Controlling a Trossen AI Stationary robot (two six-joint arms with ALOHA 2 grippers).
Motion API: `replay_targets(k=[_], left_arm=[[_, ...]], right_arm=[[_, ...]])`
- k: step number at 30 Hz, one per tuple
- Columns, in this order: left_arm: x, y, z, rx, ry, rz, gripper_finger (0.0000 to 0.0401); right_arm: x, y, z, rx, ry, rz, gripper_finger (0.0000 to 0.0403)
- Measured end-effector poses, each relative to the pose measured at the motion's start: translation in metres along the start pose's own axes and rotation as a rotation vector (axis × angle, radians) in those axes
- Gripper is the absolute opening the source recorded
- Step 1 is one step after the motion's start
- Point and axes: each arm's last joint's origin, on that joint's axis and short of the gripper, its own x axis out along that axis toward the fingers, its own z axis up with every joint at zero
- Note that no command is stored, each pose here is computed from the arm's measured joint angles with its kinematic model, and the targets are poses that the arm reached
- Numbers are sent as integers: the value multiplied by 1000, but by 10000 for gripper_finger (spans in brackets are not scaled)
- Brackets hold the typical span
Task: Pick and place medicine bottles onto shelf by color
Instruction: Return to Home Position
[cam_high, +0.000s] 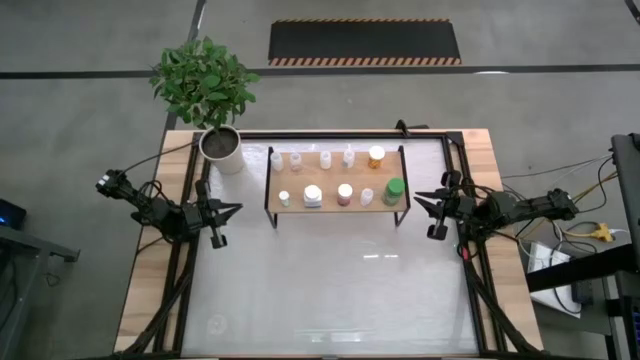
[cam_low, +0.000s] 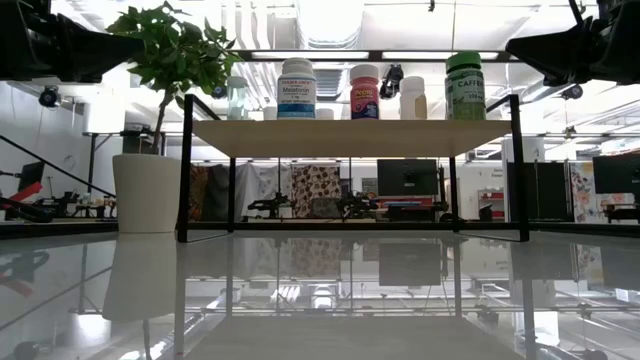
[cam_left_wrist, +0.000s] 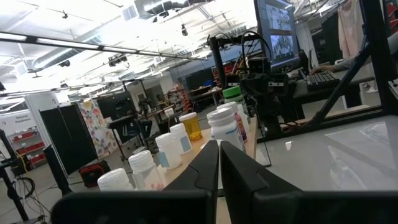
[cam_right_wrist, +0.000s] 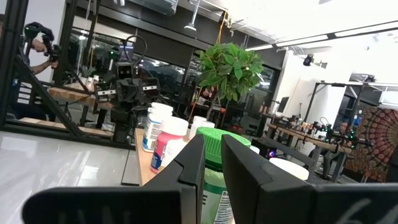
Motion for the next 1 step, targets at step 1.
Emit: replay_targets(k=[1], left_arm=[[0, 0, 0, 0, 0, 0, 0]], right_arm=[[0, 0, 0, 0, 0, 0, 43]])
